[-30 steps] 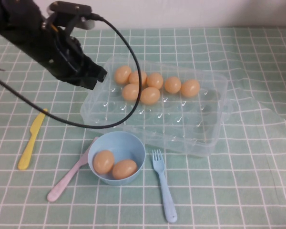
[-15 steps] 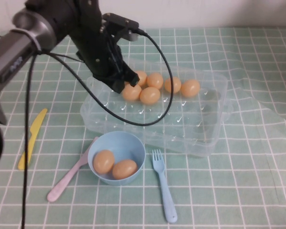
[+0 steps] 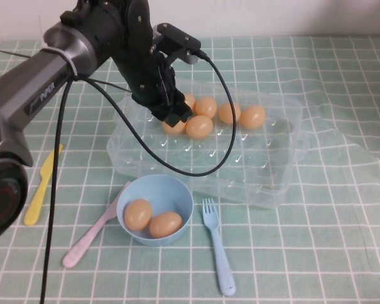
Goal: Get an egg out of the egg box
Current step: Pick up the egg from the plastic box
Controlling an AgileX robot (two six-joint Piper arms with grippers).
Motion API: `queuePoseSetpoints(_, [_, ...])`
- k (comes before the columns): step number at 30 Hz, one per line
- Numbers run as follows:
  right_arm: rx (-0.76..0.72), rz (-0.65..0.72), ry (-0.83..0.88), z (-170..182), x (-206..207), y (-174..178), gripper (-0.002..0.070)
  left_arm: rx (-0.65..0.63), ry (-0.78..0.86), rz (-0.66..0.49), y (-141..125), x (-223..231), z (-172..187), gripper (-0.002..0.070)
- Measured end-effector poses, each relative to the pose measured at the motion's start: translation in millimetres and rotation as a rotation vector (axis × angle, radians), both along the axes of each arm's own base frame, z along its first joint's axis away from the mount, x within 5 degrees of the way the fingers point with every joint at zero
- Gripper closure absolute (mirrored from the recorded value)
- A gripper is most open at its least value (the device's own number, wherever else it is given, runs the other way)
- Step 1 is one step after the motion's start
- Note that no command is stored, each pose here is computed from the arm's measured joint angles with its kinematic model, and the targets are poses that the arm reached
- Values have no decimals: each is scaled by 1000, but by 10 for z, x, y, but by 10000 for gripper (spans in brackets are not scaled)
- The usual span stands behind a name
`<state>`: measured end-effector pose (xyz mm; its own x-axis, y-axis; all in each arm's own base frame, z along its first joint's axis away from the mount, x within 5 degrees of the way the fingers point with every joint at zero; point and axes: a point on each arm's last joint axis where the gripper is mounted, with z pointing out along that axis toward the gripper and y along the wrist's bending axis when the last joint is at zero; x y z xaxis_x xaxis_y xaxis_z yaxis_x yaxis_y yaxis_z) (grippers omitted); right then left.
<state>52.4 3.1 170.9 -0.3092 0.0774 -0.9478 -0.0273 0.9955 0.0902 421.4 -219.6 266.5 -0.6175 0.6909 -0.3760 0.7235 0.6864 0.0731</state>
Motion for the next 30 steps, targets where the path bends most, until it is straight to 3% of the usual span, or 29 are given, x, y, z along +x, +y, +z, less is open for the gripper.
queuePoseSetpoints(4, [0, 0, 0, 0, 0, 0, 694, -7, -40, -26, -13, 28, 17, 211])
queuePoseSetpoints(7, [0, 0, 0, 0, 0, 0, 694, 7, -81, -92, -22, 47, 27, 137])
queuePoseSetpoints(15, [0, 0, 0, 0, 0, 0, 694, 75, -140, -281, -35, 75, -14, 114])
queuePoseSetpoints(30, [0, 0, 0, 0, 0, 0, 694, 97, -110, -298, -113, 237, -504, 114])
